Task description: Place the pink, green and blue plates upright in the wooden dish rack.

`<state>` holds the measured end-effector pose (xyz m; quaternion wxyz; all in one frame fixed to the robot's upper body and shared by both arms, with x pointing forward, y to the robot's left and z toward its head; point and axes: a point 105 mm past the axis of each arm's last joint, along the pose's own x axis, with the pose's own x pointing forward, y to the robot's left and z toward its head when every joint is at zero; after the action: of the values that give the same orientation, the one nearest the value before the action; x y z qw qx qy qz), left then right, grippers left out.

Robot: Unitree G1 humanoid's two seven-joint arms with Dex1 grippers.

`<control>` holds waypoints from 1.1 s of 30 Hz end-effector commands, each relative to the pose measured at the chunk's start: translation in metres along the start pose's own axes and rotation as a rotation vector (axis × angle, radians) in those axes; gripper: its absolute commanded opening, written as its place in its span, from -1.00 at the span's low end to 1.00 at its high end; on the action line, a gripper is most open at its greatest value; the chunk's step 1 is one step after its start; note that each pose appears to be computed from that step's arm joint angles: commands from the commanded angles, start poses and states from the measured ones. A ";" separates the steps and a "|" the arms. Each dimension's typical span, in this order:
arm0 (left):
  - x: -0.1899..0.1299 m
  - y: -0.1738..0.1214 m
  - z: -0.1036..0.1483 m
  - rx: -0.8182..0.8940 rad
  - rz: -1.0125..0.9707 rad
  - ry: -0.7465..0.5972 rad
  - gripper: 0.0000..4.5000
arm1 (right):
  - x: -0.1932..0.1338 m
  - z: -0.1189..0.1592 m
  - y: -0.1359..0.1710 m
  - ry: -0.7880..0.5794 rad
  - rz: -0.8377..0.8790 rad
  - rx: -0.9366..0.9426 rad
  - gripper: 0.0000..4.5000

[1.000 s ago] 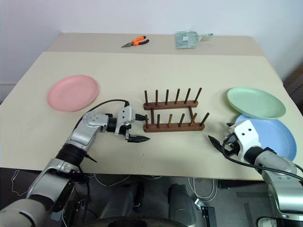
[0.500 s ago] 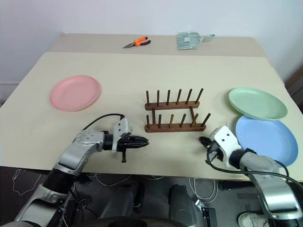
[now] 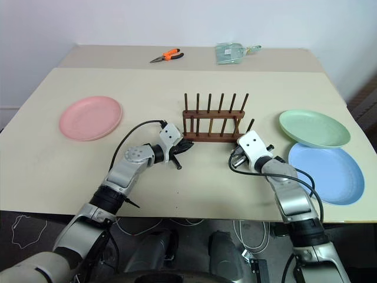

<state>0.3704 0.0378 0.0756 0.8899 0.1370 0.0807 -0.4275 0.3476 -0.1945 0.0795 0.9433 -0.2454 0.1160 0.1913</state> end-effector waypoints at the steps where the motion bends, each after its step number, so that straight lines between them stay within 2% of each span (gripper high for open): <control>1: -0.008 0.011 -0.024 -0.011 0.054 0.075 -0.88 | 0.001 0.000 0.000 -0.004 0.013 0.010 -0.99; 2: -0.011 0.011 -0.024 -0.007 0.053 0.074 -0.88 | -0.001 0.002 0.002 -0.013 0.038 0.014 -0.99; 3: -0.016 0.014 -0.025 -0.014 0.054 0.075 -0.88 | -0.005 0.006 0.007 -0.031 0.078 0.017 -0.89; 5: -0.028 0.018 -0.025 -0.022 0.053 0.073 -0.65 | -0.014 0.015 0.017 -0.072 0.147 0.012 -0.61; 6: -0.042 0.029 -0.019 -0.060 0.079 0.037 -0.50 | -0.020 0.024 0.024 -0.107 0.190 0.004 -0.39; 8: -0.068 0.058 -0.005 -0.119 0.194 -0.032 -0.05 | -0.030 0.039 0.036 -0.163 0.255 -0.004 0.10; 11: -0.119 0.126 0.011 -0.167 0.570 -0.100 0.61 | -0.038 0.054 0.052 -0.214 0.323 -0.017 0.77; 15: -0.201 0.187 0.010 -0.293 1.091 -0.121 0.61 | -0.036 0.060 0.068 -0.228 0.388 -0.014 0.77; 18: -0.244 0.199 0.000 -0.476 1.314 -0.181 0.61 | -0.032 0.059 0.076 -0.227 0.416 -0.015 0.77; 21: -0.258 0.190 -0.025 -0.773 1.354 -0.250 0.61 | -0.029 0.064 0.082 -0.242 0.442 -0.014 0.77; 25: -0.252 0.176 -0.042 -0.986 1.300 -0.280 0.61 | -0.028 0.065 0.084 -0.247 0.449 -0.020 0.77; 29: -0.243 0.170 -0.048 -1.172 1.221 -0.358 0.61 | -0.027 0.066 0.082 -0.253 0.435 -0.023 0.77; 30: -0.240 0.170 -0.048 -1.191 1.202 -0.368 0.38 | -0.027 0.066 0.082 -0.255 0.431 -0.023 0.78; 31: -0.237 0.170 -0.047 -1.207 1.183 -0.377 0.26 | -0.027 0.066 0.081 -0.257 0.423 -0.027 0.78; 33: -0.232 0.171 -0.047 -1.237 1.167 -0.387 -0.18 | -0.028 0.066 0.078 -0.258 0.406 -0.033 0.78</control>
<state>0.3546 0.3258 0.1076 0.8811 -0.4141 0.0846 0.2121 0.2964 -0.1069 0.0996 0.8851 -0.1993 0.0658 0.4155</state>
